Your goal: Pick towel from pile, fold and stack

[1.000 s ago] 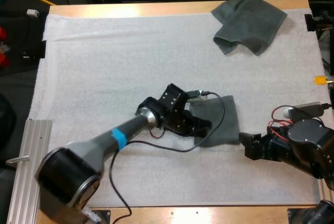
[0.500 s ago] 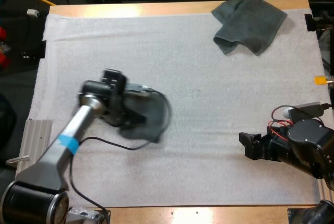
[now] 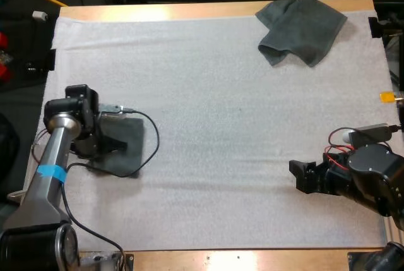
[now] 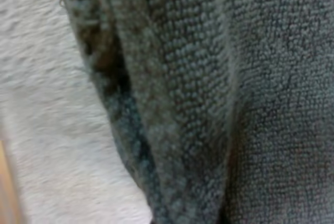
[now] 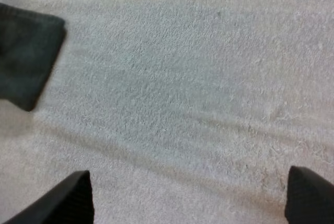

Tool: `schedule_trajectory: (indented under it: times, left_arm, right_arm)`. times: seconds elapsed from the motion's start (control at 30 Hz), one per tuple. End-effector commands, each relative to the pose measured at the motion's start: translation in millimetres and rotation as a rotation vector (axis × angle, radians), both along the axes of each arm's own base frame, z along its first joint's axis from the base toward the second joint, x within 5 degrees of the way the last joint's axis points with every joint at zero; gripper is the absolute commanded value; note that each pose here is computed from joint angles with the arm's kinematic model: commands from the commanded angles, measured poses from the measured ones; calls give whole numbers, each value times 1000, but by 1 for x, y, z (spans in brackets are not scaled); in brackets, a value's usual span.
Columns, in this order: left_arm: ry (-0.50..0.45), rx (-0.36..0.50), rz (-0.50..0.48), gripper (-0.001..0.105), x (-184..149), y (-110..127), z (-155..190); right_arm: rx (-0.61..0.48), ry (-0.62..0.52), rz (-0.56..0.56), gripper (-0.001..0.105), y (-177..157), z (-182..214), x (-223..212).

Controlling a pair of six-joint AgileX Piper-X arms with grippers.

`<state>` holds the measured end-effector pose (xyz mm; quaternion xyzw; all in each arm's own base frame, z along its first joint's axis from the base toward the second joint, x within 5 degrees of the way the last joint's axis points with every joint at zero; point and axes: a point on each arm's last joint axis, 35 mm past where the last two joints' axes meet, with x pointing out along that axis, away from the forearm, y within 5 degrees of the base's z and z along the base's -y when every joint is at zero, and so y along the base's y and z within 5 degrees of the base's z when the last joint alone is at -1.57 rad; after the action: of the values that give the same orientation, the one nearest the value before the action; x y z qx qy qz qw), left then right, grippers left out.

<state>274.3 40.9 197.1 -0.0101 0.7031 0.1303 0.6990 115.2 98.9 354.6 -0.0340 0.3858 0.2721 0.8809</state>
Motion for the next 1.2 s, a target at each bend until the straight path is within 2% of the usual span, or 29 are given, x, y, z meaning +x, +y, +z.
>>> schedule_trajectory:
  times: [0.0, 0.1, 0.17, 0.27, 0.33, 0.4, 0.47, 0.53, 0.57, 0.63, 0.7, 0.93, 1.17]
  left_arm:
    - [5, 47, 4, 0, -1, 5, 4]
    - [16, 64, 11, 1, -3, 13, 4]
    - [17, 64, 24, 6, -4, 16, 4]
    - [17, 64, 30, 28, -4, 18, 4]
    - [17, 64, 30, 54, -4, 18, 4]
    - [16, 64, 33, 72, -4, 18, 4]
    - [12, 59, 43, 71, -4, 18, 5]
    - [-2, -2, 52, 64, -7, 14, 9]
    - [-6, -17, 58, 63, -7, 13, 10]
    - [-43, -109, 57, 62, -10, 9, 18]
    - [-65, -150, 55, 62, -12, 7, 22]
    - [-94, -171, 52, 62, -12, 6, 6]
    - [-40, -178, 54, 62, -7, 7, -20]
  right_arm:
    - [-2, -12, -1, 72, -1, 3, 0]
    - [-2, -12, -1, 72, -1, 3, 0]
    - [-2, -12, -1, 72, -1, 3, 0]
    - [-2, -12, -1, 72, -1, 3, 0]
    - [-2, -12, -1, 72, -1, 3, 0]
    - [0, -11, 1, 72, -1, 3, 0]
    - [4, -8, 7, 72, -1, 3, -1]
    - [18, -7, 18, 72, 0, 4, -1]
    - [18, -8, 18, 72, 0, 4, 0]
    - [29, -21, 18, 72, 1, 6, 0]
    - [39, -32, 19, 72, 2, 7, 1]
    - [50, -37, 14, 72, 2, 8, 2]
    - [53, -34, 10, 72, 2, 8, 2]
